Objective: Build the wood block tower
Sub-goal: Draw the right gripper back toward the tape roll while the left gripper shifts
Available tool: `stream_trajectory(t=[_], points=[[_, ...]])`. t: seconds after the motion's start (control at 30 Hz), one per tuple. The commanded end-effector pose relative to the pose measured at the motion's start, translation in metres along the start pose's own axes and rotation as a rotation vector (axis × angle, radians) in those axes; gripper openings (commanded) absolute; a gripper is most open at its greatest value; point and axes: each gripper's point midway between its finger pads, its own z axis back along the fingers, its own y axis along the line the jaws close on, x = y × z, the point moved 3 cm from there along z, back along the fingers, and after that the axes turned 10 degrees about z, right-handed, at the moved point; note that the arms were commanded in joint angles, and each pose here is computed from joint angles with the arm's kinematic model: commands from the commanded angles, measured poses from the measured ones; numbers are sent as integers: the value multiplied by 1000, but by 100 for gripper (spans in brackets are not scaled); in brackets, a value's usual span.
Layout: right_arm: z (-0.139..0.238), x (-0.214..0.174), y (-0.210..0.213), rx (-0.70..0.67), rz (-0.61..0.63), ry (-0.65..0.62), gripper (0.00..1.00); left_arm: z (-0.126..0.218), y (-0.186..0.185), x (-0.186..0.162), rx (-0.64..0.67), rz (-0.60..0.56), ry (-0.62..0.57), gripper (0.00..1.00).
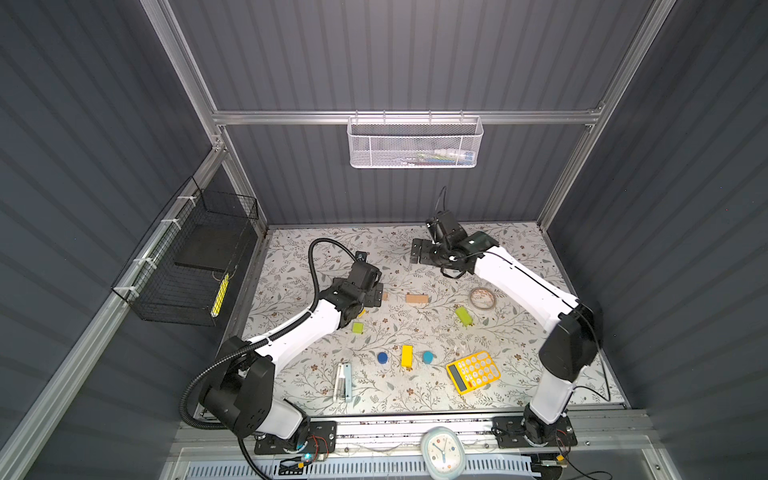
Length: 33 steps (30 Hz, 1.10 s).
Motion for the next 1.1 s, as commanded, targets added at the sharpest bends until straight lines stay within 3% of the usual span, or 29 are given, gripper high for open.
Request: stream_trajectory(t=[0.0,0.17,0.53,0.7,0.87,1.07], points=[[19,14,-6,87,-60,-105,99,6,-2,6,-11,-9,-1,100],[45,9,-12,169,-93,-206,99,-1,-13,6,-41,-33,52,100],[67,-35,-53,188,-181,-246,99,-19,-48,11,-147,-154,175,99],[69,-49,-73,167,-206,-259,99,-28,-63,-4,-227,-216,255,99],[67,-52,-86,170,-227,-267,99,-45,-64,-18,-198,-293,363,100],[56,-52,-90,185,-239,-242,99,-61,-68,-11,-253,-277,404,100]])
